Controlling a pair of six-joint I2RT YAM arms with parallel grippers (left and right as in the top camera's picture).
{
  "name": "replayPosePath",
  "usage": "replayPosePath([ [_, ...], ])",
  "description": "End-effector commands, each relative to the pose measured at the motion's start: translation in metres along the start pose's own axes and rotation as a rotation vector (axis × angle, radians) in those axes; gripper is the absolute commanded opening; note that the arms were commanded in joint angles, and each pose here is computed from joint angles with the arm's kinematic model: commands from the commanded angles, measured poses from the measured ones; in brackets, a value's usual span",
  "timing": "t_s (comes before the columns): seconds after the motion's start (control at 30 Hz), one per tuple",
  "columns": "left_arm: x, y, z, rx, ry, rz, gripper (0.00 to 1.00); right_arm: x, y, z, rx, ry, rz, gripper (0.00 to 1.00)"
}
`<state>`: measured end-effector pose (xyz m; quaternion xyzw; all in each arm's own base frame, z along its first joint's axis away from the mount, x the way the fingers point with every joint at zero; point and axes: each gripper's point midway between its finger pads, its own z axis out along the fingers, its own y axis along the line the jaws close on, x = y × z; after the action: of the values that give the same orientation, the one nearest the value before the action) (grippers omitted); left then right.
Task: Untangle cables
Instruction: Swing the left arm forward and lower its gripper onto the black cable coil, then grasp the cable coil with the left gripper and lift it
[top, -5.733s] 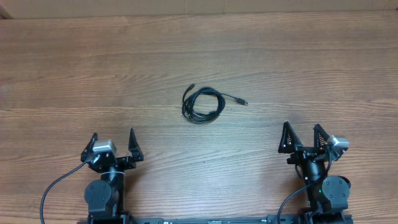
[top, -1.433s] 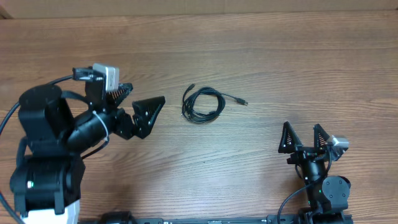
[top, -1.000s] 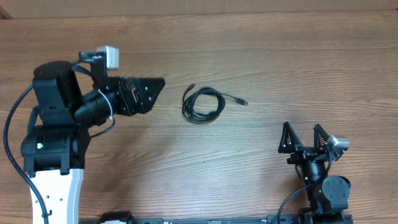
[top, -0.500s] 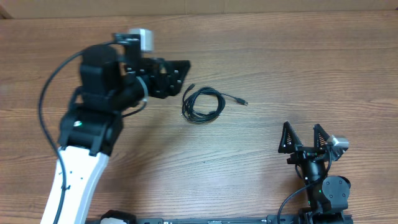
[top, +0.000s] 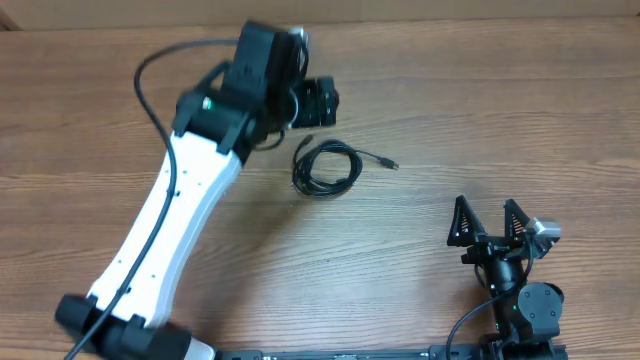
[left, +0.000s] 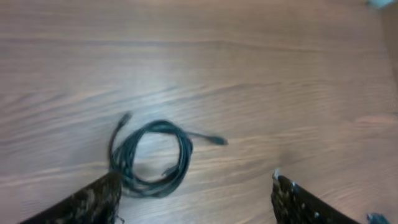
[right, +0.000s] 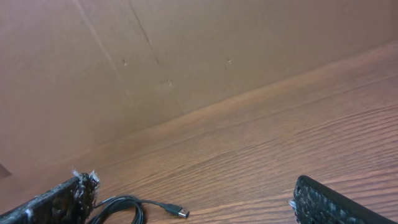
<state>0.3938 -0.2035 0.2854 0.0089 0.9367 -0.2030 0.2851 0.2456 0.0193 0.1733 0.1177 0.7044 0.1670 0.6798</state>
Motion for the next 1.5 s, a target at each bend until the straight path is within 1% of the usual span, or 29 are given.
replayPosePath([
  [0.0, -0.015, 0.006, 0.007, -0.073, 0.005, 0.030, 0.77, 0.002, -0.002, 0.000, 0.003, -0.002, 0.000, 1.00],
  [0.13, -0.002, 0.015, 0.037, -0.104, 0.088, 0.019, 0.78, 0.000, -0.001, 0.000, 0.000, -0.009, 0.001, 1.00],
  [0.2, 0.005, 0.021, 0.053, -0.117, 0.129, 0.050, 0.78, 0.002, -0.002, 0.000, 0.004, -0.002, 0.000, 1.00],
  [0.27, 0.010, 0.025, 0.067, -0.124, 0.162, 0.109, 0.78, 0.004, 0.001, 0.000, -0.012, 0.006, 0.001, 1.00],
  [0.33, 0.016, 0.030, 0.082, -0.128, 0.201, 0.156, 0.77, 0.007, 0.012, 0.000, -0.076, 0.028, 0.007, 1.00],
  [0.37, 0.024, 0.027, 0.096, -0.085, 0.243, 0.231, 0.75, 0.012, 0.024, -0.002, -0.147, 0.059, 0.008, 1.00],
  [0.43, 0.036, 0.022, 0.114, -0.006, 0.303, 0.339, 0.71, 0.016, 0.039, -0.005, -0.232, 0.092, 0.007, 1.00],
  [0.5, 0.044, 0.029, 0.128, 0.006, 0.342, 0.368, 0.67, 0.020, 0.044, -0.007, -0.259, 0.125, 0.027, 1.00],
  [0.57, 0.050, 0.039, 0.141, 0.008, 0.377, 0.368, 0.63, 0.025, 0.043, -0.009, -0.239, 0.178, 0.066, 1.00],
  [0.6, 0.054, 0.046, 0.151, 0.020, 0.402, 0.370, 0.58, 0.032, 0.040, -0.011, -0.213, 0.232, 0.076, 1.00],
  [0.63, 0.057, 0.051, 0.158, 0.024, 0.417, 0.371, 0.55, 0.035, 0.039, -0.013, -0.198, 0.265, 0.081, 1.00],
  [0.7, 0.063, 0.060, 0.169, 0.016, 0.441, 0.365, 0.54, 0.033, 0.039, -0.017, -0.170, 0.322, 0.089, 1.00],
  [0.87, 0.066, 0.066, 0.179, 0.011, 0.452, 0.401, 0.53, 0.014, 0.048, -0.019, -0.148, 0.368, 0.097, 1.00],
  [1.03, 0.072, 0.071, 0.199, 0.016, 0.463, 0.421, 0.48, 0.002, 0.053, -0.015, -0.098, 0.472, 0.113, 1.00],
  [1.17, 0.083, 0.072, 0.208, 0.020, 0.493, 0.448, 0.47, -0.006, 0.056, -0.009, -0.055, 0.559, 0.125, 1.00],
  [1.3, 0.085, 0.082, 0.216, -0.029, 0.501, 0.460, 0.48, -0.015, 0.060, 0.001, -0.011, 0.651, 0.135, 1.00],
  [1.47, 0.089, 0.087, 0.221, -0.041, 0.514, 0.473, 0.46, -0.011, 0.062, 0.011, -0.003, 0.705, 0.149, 1.00],
])
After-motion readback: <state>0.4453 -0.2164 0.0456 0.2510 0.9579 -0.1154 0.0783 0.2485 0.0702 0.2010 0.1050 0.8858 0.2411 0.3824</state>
